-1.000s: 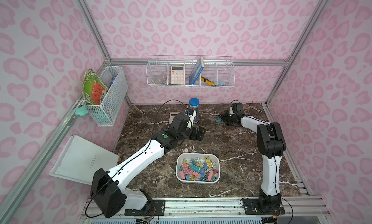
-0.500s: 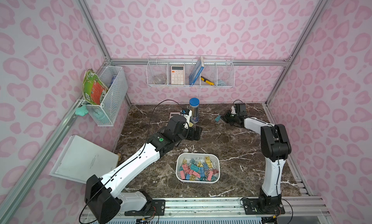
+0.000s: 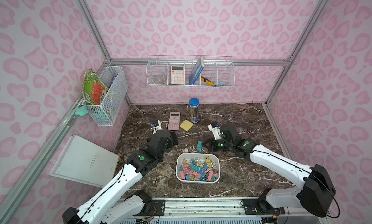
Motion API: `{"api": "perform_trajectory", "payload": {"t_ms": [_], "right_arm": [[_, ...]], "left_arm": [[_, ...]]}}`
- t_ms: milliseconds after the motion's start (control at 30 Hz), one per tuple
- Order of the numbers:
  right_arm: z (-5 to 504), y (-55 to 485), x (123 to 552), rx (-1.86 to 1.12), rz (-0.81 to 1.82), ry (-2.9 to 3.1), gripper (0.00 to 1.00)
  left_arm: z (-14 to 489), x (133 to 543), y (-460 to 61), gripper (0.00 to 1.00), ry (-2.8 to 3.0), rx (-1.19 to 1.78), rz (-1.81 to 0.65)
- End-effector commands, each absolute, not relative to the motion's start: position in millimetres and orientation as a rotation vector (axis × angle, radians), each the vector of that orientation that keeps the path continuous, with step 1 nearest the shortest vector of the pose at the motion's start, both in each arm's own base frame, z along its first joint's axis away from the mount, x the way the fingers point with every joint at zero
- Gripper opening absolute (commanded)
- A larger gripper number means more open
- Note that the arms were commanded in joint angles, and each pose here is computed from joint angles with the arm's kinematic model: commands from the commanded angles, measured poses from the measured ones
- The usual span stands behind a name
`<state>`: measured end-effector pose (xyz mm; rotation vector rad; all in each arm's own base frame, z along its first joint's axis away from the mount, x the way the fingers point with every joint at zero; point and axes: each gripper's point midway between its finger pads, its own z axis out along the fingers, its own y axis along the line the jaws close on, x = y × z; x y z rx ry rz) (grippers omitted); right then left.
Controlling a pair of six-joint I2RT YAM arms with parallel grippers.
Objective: Put the binder clips in the storage box
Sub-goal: Place the binder clip in the storage box, then reset both arms
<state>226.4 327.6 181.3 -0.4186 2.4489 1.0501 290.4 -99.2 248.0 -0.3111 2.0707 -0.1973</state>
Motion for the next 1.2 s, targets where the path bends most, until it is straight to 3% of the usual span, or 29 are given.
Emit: {"api": "perform_trajectory", "payload": {"t_ms": [0, 100, 167, 233, 367, 500, 733, 833, 967, 1067, 1167], "right_arm": [[139.4, 324.3, 192.4, -0.553, 0.843, 2.580, 0.00], [116.0, 333.7, 174.8, -0.632, 0.829, 2.636, 0.00], [116.1, 339.0, 172.9, -0.664, 0.830, 2.624, 0.16], [130.1, 342.0, 179.3, -0.660, 0.813, 2.567, 0.38], [181.5, 337.0, 207.5, -0.591, 0.765, 2.376, 0.54], [228.0, 292.7, 259.5, -0.399, 0.629, 2.189, 0.60], [239.6, 144.0, 332.5, -0.008, 0.490, 1.964, 0.85], [219.6, 69.6, 339.0, 0.175, 0.336, 1.922, 0.93], [191.4, -25.4, 322.2, 0.421, -0.017, 1.866, 0.98], [179.0, -57.0, 307.3, 0.456, -0.142, 1.729, 0.98], [171.7, -63.9, 305.2, 0.451, -0.162, 1.647, 0.98]], "left_arm": [[243.1, 289.2, -90.4, 0.98, 2.044, -0.386, -0.193], [238.2, 293.0, -103.8, 0.98, 2.064, -0.285, -0.219], [236.5, 295.0, -110.2, 0.98, 2.093, -0.231, -0.213], [234.5, 296.6, -112.2, 0.98, 2.115, -0.206, -0.194], [232.1, 301.4, -134.9, 0.98, 2.125, -0.044, -0.255], [231.9, 286.0, -214.3, 0.98, 2.108, 0.484, -0.575], [234.1, 278.8, -257.6, 0.99, 2.127, 0.729, -0.759], [231.6, 288.5, -246.5, 0.99, 2.112, 0.713, -0.647], [220.2, 333.9, -174.7, 0.99, 2.115, 0.396, -0.134], [220.7, 350.7, -104.0, 0.98, 2.012, 0.104, 0.228], [204.7, 351.4, -48.4, 0.98, 1.998, -0.092, 0.395]]}}
